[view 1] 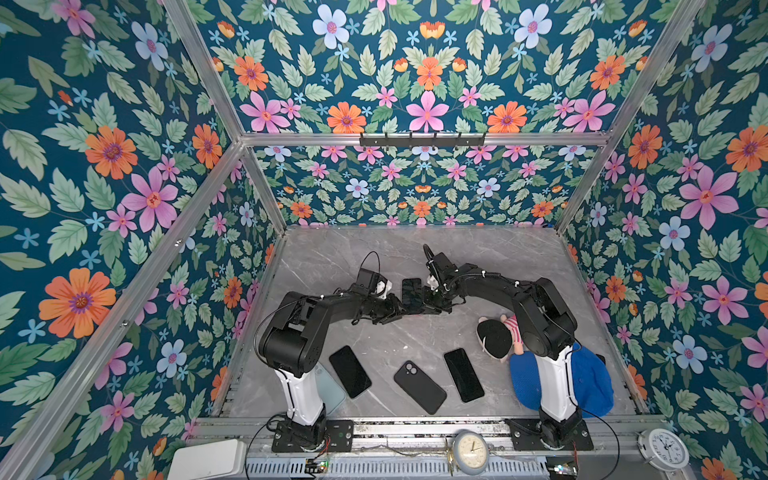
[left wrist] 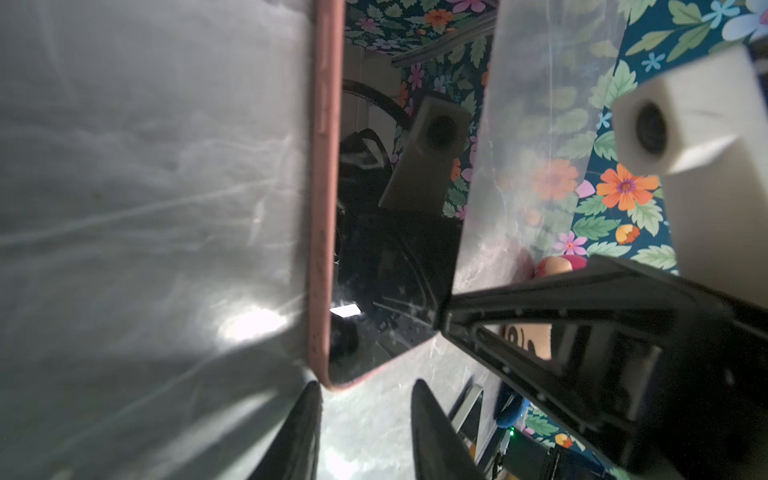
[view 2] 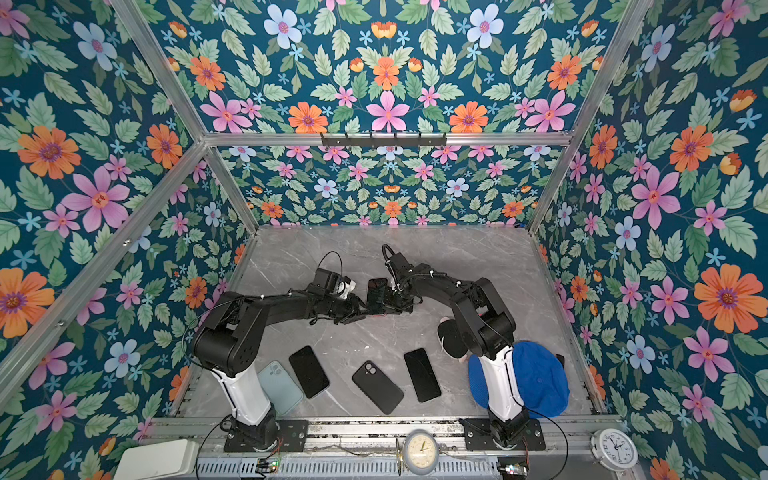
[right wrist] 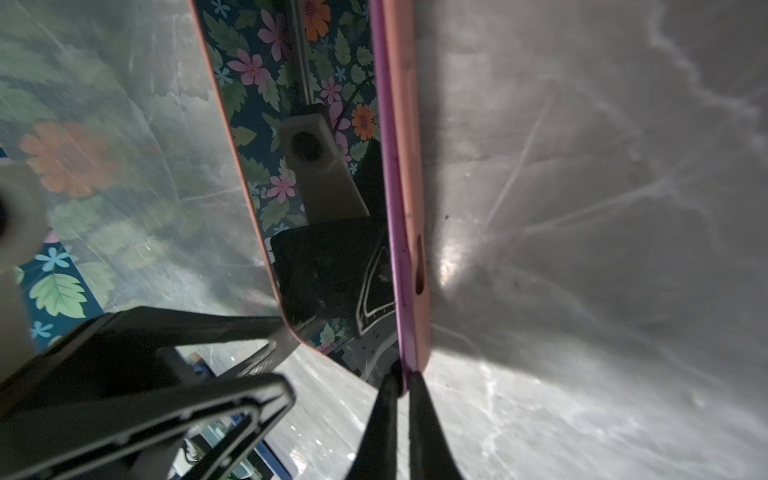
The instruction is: Put the phone into the phone case
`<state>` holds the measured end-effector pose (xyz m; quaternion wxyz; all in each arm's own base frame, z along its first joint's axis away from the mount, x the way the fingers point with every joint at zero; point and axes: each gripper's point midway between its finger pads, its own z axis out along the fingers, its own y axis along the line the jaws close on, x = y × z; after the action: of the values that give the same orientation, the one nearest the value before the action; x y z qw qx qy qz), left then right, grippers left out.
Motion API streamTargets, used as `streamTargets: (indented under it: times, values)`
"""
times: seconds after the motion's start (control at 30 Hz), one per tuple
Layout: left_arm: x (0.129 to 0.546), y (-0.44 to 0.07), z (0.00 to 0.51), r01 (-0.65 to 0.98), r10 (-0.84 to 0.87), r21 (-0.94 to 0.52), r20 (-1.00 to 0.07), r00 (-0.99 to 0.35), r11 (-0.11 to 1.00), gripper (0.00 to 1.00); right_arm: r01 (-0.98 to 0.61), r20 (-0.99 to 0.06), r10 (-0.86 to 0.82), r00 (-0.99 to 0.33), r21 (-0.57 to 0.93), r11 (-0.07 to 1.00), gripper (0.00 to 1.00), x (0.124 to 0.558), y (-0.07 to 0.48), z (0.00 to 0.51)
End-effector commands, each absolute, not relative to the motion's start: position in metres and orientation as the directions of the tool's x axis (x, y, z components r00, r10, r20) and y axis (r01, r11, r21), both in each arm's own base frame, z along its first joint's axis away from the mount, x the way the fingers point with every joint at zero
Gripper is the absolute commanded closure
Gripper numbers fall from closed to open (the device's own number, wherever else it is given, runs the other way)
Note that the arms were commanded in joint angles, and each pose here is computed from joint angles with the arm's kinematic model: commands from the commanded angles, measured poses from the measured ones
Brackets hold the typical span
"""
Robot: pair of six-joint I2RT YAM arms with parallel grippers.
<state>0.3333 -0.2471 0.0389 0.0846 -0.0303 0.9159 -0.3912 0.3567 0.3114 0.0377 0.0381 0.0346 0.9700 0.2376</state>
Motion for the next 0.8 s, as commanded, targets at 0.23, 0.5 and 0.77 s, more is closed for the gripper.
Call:
streamTargets:
  times: [0.23,0.5,0.77]
  values:
    - [0.351,-0.231,0.043,0.068,-0.079,-0.657,-0.192,-0.978,0.751,0.54,0.016,-0.171,0.1,-0.98,0.434,0.901,0.76,0.404,0.285,0.063]
    - [0.373,-0.243,0.044,0.084,-0.068,-0.68,-0.194,-0.979,0.728,0.56,-0.017,-0.186,0.082,-0.979,0.479,0.878,0.79,0.437,0.306,0.062]
    - [0.384,-0.247,0.036,0.078,-0.063,-0.69,-0.177,-0.982,0.72,0.58,-0.007,-0.144,0.069,-0.987,0.473,0.881,0.78,0.446,0.307,0.04]
